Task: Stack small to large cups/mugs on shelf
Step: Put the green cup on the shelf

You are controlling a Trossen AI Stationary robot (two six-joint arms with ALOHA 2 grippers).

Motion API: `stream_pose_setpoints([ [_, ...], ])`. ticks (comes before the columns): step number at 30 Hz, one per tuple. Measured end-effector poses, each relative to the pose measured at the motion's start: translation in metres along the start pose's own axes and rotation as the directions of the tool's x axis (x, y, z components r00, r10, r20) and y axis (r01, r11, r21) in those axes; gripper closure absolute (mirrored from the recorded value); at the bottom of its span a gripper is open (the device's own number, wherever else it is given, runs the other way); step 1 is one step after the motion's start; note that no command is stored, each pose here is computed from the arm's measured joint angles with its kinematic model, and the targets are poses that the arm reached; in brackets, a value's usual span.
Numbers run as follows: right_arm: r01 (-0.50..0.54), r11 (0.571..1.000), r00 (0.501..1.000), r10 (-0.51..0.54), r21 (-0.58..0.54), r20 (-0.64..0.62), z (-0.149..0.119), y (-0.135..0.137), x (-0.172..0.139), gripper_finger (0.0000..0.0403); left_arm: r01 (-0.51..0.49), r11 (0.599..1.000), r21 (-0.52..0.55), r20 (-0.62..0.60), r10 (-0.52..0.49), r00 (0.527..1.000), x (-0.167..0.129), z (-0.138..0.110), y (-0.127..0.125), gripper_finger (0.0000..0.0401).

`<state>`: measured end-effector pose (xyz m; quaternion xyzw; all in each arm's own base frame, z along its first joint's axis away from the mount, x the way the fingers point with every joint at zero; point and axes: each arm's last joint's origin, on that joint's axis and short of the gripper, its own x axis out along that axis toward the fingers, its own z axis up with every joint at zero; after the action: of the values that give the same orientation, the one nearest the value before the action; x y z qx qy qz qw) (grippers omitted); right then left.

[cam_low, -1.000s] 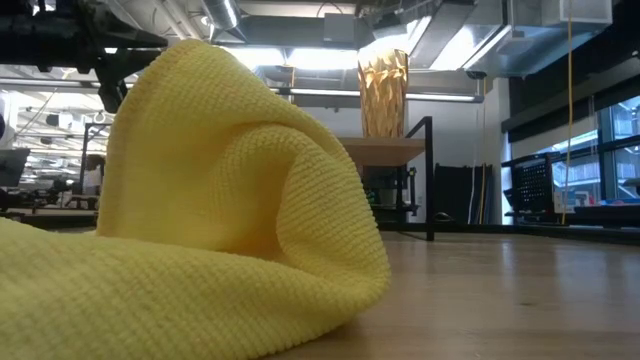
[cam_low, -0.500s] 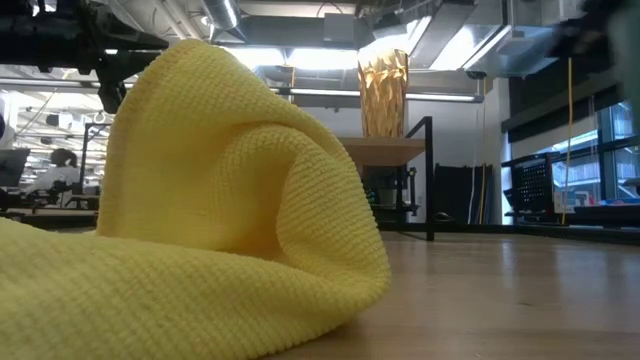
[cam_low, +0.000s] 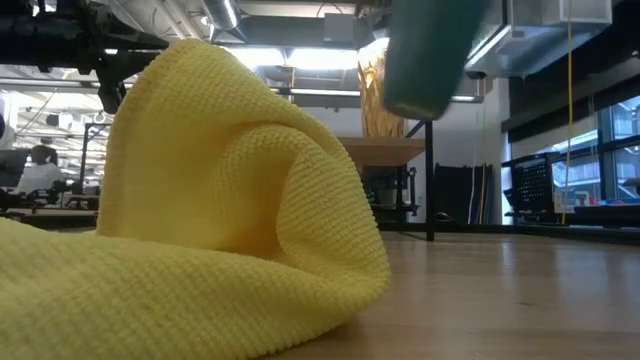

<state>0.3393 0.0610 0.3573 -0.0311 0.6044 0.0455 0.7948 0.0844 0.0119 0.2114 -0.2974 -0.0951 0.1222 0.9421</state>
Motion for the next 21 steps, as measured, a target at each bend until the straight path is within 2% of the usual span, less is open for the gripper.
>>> stream_pose_setpoints([
  [3, 0.030, 1.000, 0.999, -0.031, -0.005, -0.021, 0.022, -0.014, 0.000, 0.0394, 0.000, 1.000, 0.000, 0.000, 0.000, 1.000, 0.000, 0.000, 0.000, 0.0330],
  [7, 0.048, 0.997, 0.998, -0.050, 0.054, 0.025, 0.045, -0.037, -0.005, 0.0394, 0.001, 1.000, -0.001, 0.000, -0.001, 1.000, 0.000, 0.000, 0.000, 0.0330],
  [12, 0.039, 0.977, 0.998, -0.051, 0.211, 0.049, 0.049, -0.064, 0.005, 0.0394, 0.001, 1.000, -0.001, 0.000, -0.001, 1.000, 0.000, 0.000, 0.000, 0.0330],
  [16, 0.183, 0.942, 0.969, -0.221, 0.281, 0.111, 0.054, -0.073, -0.002, 0.0394, 0.001, 1.000, 0.001, -0.001, -0.001, 1.000, 0.000, 0.000, 0.000, 0.0330],
  [21, 0.170, 0.875, 0.922, -0.304, 0.454, 0.240, 0.062, -0.081, -0.019, 0.0395, -0.002, 1.000, 0.003, -0.008, 0.002, 1.000, 0.000, -0.001, 0.000, 0.0330],
])
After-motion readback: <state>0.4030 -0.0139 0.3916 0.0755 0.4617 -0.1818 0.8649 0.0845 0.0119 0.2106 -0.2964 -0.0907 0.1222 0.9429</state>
